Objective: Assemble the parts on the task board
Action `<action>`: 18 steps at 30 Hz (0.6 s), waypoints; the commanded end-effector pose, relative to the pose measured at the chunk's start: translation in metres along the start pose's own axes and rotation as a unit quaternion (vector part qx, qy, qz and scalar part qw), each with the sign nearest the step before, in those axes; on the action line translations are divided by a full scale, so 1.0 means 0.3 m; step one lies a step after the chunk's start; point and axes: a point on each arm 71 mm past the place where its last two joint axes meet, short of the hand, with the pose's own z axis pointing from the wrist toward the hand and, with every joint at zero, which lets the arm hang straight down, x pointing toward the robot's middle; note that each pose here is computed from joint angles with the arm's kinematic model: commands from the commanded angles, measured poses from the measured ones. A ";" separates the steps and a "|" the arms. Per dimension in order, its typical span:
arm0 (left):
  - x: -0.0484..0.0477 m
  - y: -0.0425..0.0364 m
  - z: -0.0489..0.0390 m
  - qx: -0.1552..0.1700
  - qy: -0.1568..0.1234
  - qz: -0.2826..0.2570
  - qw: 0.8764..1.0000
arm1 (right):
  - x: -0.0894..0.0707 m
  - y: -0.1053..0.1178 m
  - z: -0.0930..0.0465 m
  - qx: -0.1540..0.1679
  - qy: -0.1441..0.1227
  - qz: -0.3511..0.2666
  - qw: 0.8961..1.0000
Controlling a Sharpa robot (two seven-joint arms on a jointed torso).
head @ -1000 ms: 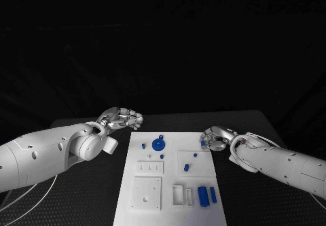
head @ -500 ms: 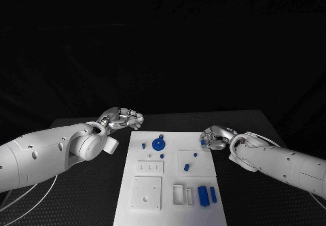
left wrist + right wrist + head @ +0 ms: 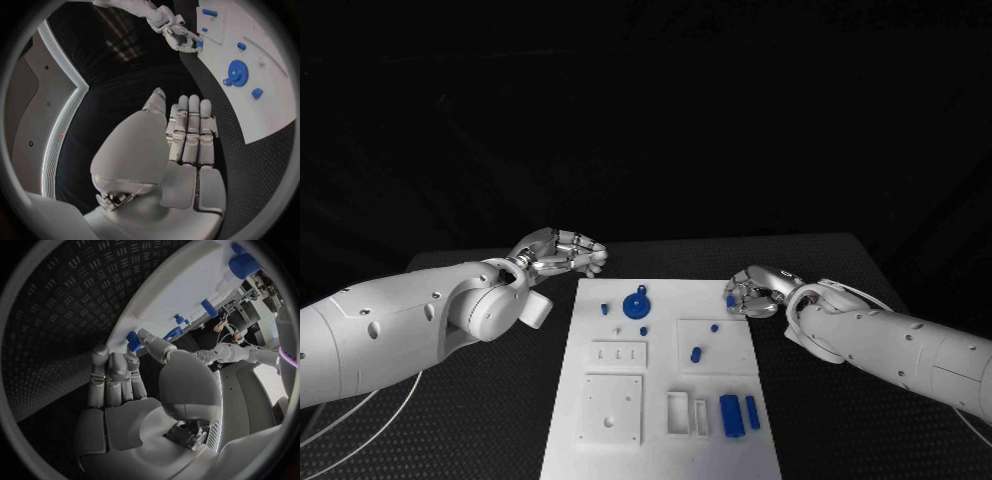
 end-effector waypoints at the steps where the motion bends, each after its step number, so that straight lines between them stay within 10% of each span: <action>1: 0.010 -0.003 0.000 0.001 0.012 0.001 1.000 | 0.022 -0.015 -0.008 0.010 0.013 -0.011 1.000; 18: 0.031 0.018 0.000 -0.049 0.045 0.028 0.997 | -0.050 0.046 0.000 0.004 -0.020 -0.066 0.998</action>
